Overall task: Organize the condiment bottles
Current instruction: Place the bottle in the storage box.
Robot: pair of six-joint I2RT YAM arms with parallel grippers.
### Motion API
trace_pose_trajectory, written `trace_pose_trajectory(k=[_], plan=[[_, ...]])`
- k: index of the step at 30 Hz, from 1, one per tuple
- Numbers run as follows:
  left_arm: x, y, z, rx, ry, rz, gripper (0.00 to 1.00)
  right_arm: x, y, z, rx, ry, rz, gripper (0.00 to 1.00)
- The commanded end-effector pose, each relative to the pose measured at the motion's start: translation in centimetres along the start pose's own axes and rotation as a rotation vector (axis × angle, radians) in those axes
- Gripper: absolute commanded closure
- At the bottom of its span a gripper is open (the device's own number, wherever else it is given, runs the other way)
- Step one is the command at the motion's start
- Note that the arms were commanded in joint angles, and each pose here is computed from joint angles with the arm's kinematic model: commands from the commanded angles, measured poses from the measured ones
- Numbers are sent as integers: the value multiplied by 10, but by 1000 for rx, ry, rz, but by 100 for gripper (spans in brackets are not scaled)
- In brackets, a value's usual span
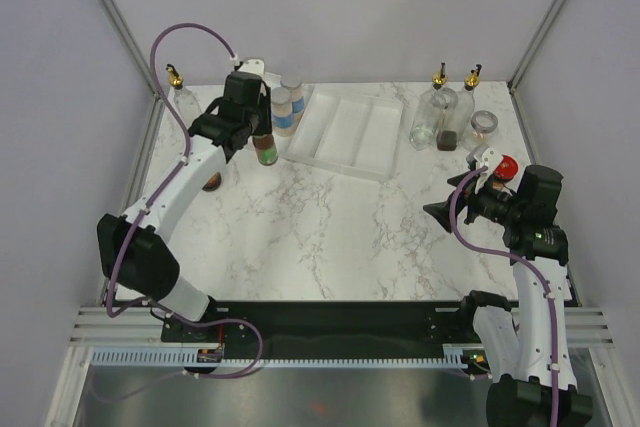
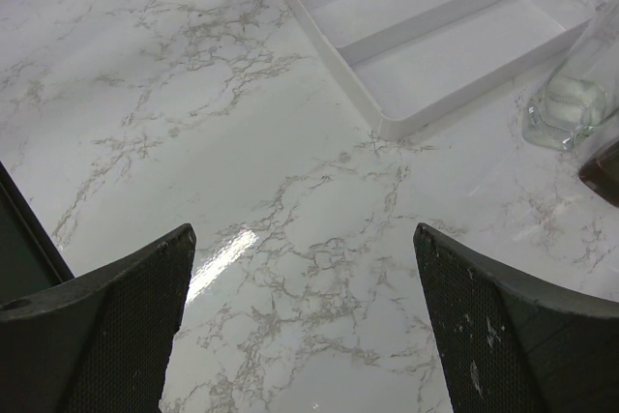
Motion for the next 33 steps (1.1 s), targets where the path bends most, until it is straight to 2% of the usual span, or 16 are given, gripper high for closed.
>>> trace_pose_trajectory(k=[1,4,14,15,22,33], plan=[[-65,38,1,-80,-173,-39,98,-4,3,-1,-18,-15,-23,3],[-73,49,21,-111,-164,-37,98,-5,3,-1,-18,-15,-25,3],[-133,81,70,-213,-248,-50,98,-4,3,-1,-21,-12,-21,3],[-128,81,85,-218,-227,-51,98,-4,3,-1,-21,-12,-23,3],[-131,92,118,-236,-229,-77,98,-3,2,-1,-21,-6,-21,3],[-96,79,171,-170,-151,-128,97,-1,0,0,-16,7,-17,3]])
Point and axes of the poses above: each gripper's point midway between its finger pads, its own z axis out along the fingers, its own y axis along the line the jaws close on, x = y × z, the point moved 4 cm from there along -z, back along the fingers, and after that the axes turned 11 degrees about z, right-handed, at the moved point
